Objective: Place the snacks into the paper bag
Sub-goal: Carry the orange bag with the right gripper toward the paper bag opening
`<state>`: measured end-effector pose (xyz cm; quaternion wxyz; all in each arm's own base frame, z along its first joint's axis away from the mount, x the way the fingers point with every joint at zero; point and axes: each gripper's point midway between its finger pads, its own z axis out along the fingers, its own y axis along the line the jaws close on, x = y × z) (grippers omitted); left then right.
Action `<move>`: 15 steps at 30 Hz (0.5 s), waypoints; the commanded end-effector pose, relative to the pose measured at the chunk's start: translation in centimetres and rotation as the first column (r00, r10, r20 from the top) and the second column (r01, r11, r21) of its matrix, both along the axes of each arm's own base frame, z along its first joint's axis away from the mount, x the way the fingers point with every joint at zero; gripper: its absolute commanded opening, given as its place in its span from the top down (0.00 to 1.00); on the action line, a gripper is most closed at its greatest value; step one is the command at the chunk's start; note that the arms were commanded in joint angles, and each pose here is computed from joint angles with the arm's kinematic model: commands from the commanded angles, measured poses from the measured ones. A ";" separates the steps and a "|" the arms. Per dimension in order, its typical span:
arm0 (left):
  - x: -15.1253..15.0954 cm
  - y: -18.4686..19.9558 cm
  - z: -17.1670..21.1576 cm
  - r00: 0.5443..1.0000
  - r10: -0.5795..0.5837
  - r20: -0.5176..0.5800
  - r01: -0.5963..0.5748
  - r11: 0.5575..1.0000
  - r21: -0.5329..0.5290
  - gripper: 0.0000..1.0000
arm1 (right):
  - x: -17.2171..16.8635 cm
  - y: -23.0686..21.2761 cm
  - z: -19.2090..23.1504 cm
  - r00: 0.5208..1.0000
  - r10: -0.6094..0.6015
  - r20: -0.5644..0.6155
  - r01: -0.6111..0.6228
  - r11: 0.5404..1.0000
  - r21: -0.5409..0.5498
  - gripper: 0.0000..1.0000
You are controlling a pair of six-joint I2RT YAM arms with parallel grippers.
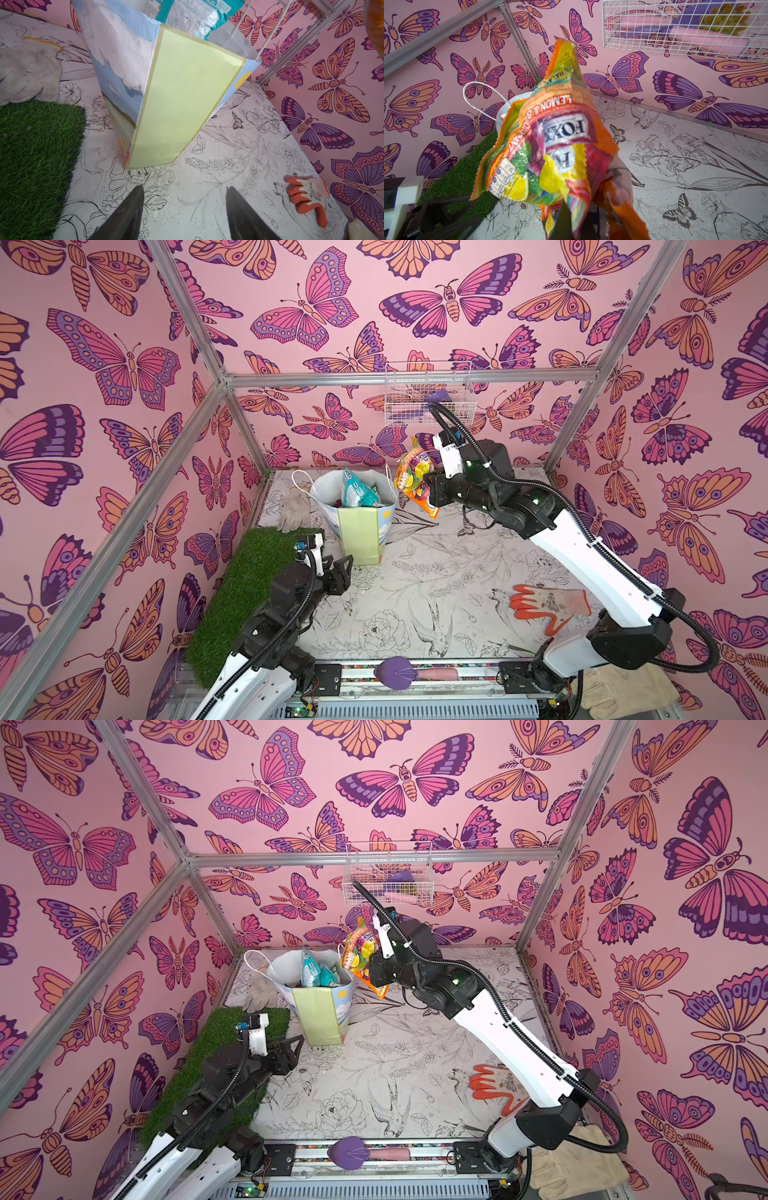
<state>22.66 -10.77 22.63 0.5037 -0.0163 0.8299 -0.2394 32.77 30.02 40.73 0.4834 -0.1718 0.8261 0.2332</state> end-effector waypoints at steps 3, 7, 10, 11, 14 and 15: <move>-0.5 -0.1 -1.2 1.000 -0.019 -0.023 0.019 1.000 -0.001 0.36 | -0.1 0.9 2.6 0.997 0.012 0.071 -0.013 1.000 0.006 1.00; -0.7 -0.1 -1.2 1.000 -0.023 -0.017 0.023 1.000 -0.010 0.36 | 0.3 2.3 2.2 0.997 0.027 0.070 -0.026 1.000 -0.014 1.00; -0.8 -0.2 -1.3 0.999 -0.027 -0.017 0.027 0.999 -0.019 0.36 | 0.4 3.0 2.6 0.996 0.034 0.077 -0.033 0.999 -0.016 1.00; -0.9 -0.2 -1.2 0.999 -0.029 -0.015 0.029 0.999 -0.023 0.36 | 0.5 3.3 2.6 0.996 0.036 0.078 -0.035 0.999 -0.016 1.00; -1.0 -0.3 -1.4 0.999 -0.034 -0.019 0.033 0.999 -0.028 0.36 | 0.5 4.0 2.9 0.995 0.046 0.085 -0.044 0.999 -0.023 1.00; -1.0 -0.3 -1.5 0.999 -0.033 -0.019 0.032 0.999 -0.030 0.36 | 0.4 4.3 3.0 0.995 0.051 0.089 -0.049 0.998 -0.026 1.00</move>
